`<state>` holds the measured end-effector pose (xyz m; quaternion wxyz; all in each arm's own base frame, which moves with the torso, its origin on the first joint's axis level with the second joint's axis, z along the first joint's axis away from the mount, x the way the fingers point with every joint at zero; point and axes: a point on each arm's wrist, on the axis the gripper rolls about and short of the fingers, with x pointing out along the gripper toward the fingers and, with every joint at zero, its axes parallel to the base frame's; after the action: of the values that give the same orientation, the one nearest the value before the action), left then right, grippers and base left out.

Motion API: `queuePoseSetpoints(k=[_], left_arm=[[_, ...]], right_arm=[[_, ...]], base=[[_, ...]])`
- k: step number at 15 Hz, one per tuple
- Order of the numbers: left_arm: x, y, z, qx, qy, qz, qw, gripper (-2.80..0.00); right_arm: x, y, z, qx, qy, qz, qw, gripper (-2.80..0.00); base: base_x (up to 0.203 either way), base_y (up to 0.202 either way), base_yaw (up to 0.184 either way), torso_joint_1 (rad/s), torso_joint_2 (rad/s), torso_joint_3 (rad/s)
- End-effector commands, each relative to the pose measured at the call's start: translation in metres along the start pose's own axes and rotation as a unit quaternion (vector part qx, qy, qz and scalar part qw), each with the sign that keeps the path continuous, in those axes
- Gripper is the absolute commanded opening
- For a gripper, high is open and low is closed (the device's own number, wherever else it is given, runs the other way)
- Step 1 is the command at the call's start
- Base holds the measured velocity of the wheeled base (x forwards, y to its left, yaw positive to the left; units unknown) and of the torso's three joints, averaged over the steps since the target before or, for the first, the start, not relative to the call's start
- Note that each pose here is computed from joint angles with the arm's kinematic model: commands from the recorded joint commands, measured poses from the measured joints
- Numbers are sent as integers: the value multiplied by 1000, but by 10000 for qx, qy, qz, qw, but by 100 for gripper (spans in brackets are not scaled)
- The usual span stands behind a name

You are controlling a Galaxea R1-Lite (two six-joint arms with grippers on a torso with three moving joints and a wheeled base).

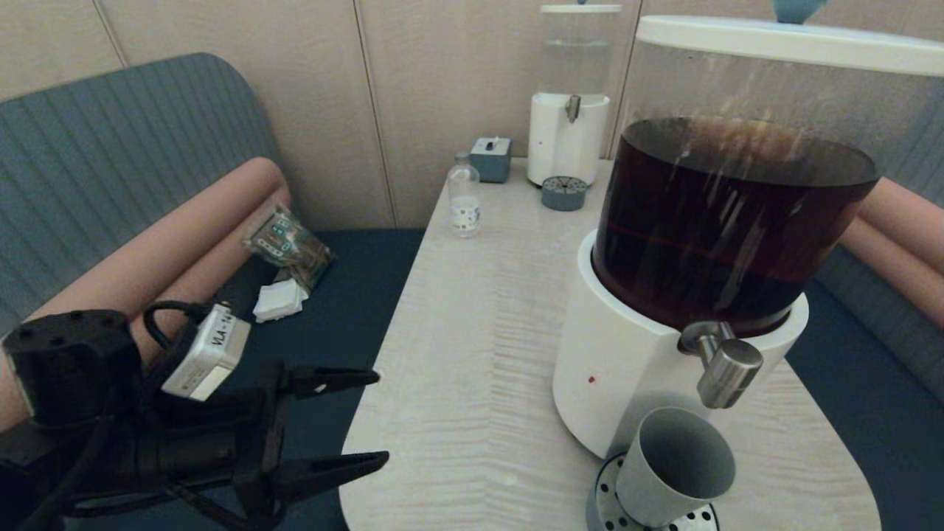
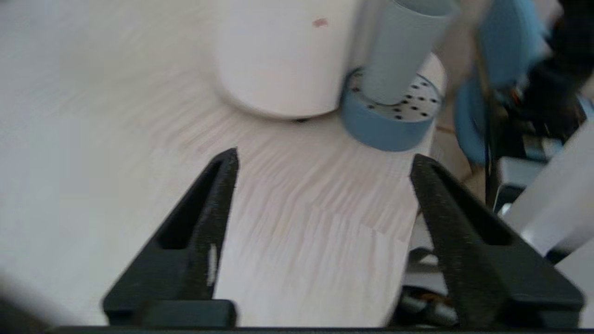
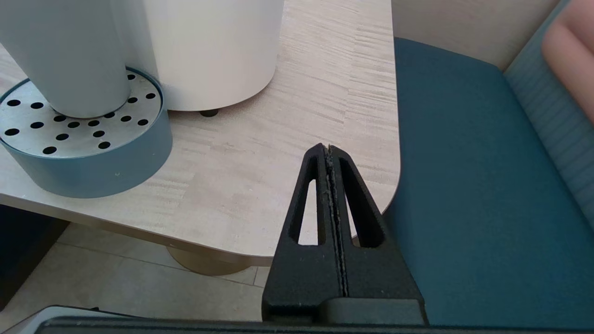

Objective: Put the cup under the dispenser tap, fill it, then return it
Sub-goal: Place the cup next to the water dispenser

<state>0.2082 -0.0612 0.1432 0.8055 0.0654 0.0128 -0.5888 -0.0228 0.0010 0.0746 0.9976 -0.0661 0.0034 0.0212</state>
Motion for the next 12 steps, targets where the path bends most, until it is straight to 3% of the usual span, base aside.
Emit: queuePoseSetpoints(k=[1, 6, 12], left_arm=[[25, 10, -8, 77, 32, -387, 9992, 0], [74, 14, -12, 512, -154, -979, 9938, 0], [116, -2, -10, 541, -165, -1328, 9895, 0]], right_arm=[[1, 0, -3, -4, 33, 10, 10000, -280], [1, 0, -3, -6, 34, 10, 10000, -280], [1, 0, -3, -3, 32, 10, 10000, -280]], base=[[0, 0, 0, 0, 0, 0], [0, 0, 0, 0, 0, 0], [0, 0, 0, 0, 0, 0]])
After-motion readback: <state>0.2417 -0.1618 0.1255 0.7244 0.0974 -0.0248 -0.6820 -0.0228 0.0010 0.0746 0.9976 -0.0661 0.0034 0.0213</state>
